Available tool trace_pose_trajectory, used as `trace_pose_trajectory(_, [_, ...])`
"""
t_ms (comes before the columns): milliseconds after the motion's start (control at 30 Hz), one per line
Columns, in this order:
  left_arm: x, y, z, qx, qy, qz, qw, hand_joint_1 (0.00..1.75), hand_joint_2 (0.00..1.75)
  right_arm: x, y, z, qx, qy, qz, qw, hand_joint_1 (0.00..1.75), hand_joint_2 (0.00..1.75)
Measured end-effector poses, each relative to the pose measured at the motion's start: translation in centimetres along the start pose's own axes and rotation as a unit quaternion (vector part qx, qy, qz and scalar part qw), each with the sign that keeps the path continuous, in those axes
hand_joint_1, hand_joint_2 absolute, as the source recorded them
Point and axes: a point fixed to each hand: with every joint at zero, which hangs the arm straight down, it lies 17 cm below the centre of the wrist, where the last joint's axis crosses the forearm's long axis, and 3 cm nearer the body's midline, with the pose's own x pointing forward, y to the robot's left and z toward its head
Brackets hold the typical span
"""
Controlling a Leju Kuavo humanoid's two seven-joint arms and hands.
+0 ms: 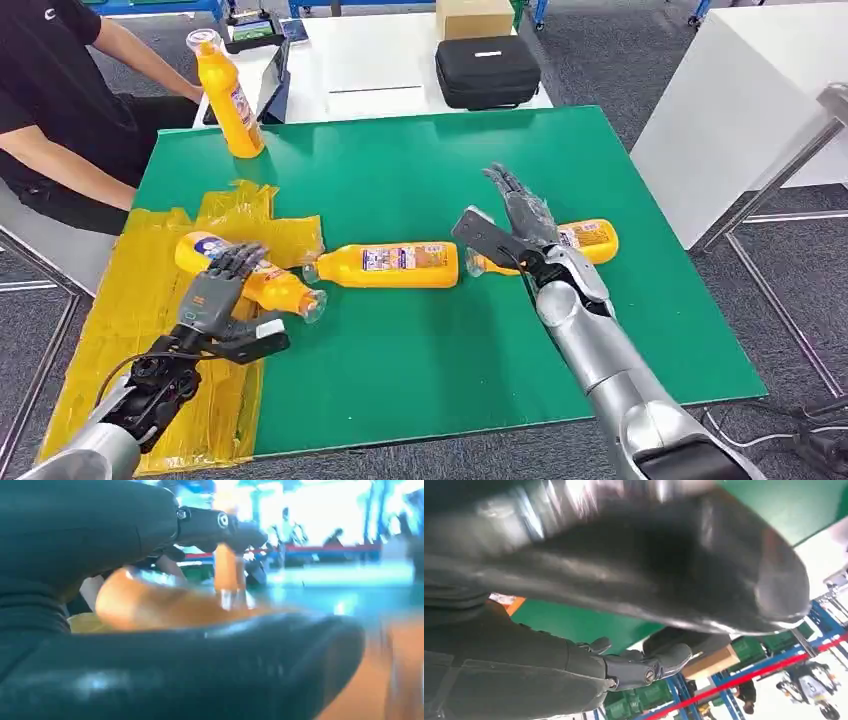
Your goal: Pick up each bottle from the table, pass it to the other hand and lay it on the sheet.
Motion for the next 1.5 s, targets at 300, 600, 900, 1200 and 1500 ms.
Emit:
trace_pose_trajectory(300, [-2.2,16.7,-2.6,0.285,0.043,0.199,0.937,0.0,0.0,-2.2,4.9,0.5,0.104,0.034,0.036,0.993,0.0,1.75])
trace_pose_trajectory(600, [2.0,24.8,-1.3,0.397,-0.017,0.247,0.884,0.0,0.0,-0.4,9.1,0.7,0.169,0.02,0.082,0.982,0.0,1.75])
trace_pose_trajectory(900, [3.6,25.2,-1.4,0.403,-0.031,0.265,0.875,0.0,0.0,1.8,10.1,-0.1,0.185,0.007,0.105,0.977,0.0,1.75])
trace_pose_trajectory(1200, [3.8,25.4,-1.4,0.405,-0.033,0.272,0.872,0.0,0.0,1.7,10.5,-0.2,0.193,0.019,0.146,0.97,0.0,1.75])
trace_pose_trajectory(1500, [5.5,25.9,-1.7,0.409,-0.049,0.285,0.866,0.0,0.0,0.5,11.6,0.6,0.222,0.049,0.188,0.956,0.0,1.75])
